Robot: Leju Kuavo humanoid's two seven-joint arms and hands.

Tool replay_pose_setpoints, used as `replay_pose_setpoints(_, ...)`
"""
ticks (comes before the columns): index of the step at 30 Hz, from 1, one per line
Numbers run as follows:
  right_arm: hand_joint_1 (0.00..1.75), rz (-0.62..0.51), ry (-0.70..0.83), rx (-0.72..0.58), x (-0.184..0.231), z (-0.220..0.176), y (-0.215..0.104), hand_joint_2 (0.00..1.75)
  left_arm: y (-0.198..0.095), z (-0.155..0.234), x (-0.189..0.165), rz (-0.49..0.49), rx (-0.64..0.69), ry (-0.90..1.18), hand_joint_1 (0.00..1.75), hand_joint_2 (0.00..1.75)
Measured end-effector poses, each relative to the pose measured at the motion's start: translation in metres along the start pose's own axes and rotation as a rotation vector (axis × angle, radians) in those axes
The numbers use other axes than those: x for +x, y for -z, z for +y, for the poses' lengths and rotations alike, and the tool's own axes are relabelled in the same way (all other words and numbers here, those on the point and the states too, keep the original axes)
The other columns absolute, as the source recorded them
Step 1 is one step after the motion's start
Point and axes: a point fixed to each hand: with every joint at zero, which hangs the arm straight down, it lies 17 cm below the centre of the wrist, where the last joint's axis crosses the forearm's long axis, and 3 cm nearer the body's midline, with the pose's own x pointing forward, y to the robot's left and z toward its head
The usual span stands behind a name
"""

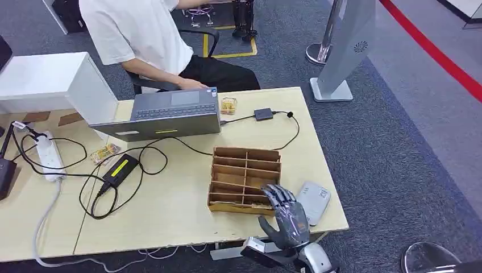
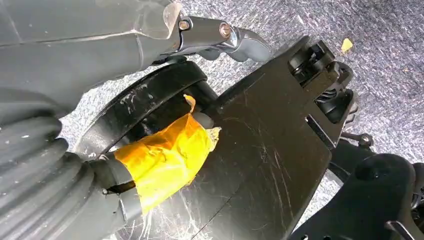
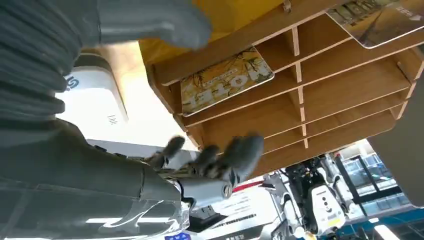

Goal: Pass the card to the sensor for recognition and then transmit it.

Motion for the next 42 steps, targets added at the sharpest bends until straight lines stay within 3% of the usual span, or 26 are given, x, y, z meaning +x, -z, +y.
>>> replay_pose_setpoints(31,1.75,0.026,0.038,-0.054,-0.004,-0.022,-0.001,1.75,0.000,0.003,0.000,-0.011,0.008,-0.012,0.00,1.75)
replay_pose_setpoints(37,1.75,-0.005,0.022,-0.095,0.003,-0.049,0.018,1.75,0.000,0.002,-0.001,-0.003,0.011,-0.004,0.00,1.75)
replay_pose_setpoints(42,1.75,-0.064,0.125,-0.087,0.007,-0.091,0.061,1.75,0.000,0.002,-0.001,0.000,0.010,0.010,0.00,1.75)
